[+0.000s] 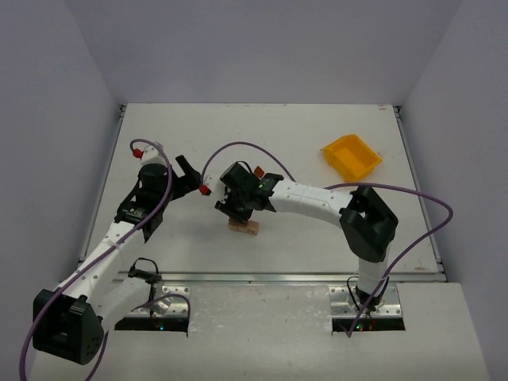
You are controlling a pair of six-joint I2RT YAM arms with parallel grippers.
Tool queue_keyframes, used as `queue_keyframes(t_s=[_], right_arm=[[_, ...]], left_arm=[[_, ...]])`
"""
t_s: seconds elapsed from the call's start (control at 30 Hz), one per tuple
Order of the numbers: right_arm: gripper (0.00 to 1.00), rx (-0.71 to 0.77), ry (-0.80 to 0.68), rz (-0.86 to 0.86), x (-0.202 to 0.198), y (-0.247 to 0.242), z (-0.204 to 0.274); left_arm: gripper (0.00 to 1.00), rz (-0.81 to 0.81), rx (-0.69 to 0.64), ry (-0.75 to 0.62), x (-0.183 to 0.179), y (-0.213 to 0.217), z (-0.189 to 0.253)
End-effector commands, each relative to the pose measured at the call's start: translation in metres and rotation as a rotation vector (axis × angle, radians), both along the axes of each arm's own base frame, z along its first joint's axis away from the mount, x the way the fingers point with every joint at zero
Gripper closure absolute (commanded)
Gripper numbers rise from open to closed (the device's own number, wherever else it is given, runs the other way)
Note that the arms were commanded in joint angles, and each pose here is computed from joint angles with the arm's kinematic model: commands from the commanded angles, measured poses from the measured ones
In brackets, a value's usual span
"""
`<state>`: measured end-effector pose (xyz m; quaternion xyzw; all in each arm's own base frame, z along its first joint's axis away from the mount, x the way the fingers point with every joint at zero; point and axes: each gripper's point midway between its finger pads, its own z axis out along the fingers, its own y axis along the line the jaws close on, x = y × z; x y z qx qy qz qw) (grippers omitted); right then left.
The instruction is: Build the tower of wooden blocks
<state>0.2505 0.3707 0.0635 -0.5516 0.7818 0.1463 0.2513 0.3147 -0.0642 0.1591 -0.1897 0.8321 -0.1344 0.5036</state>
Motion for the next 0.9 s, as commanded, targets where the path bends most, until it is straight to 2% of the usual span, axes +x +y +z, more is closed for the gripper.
queue_keyframes(t_s=[0.0, 0.87], right_arm=[[1.00, 0.031, -0.032, -0.021, 0.0079, 0.0090, 0.0038], [0.95, 0.025, -0.024, -0.066, 0.0051, 0.0066, -0.0035]], left_arm=[[0.00, -0.007, -0.020, -0.062, 0.0039, -0.0027, 0.0193], [0.00, -0.008, -0.022, -0.071, 0.0028, -0.0029, 0.0213]])
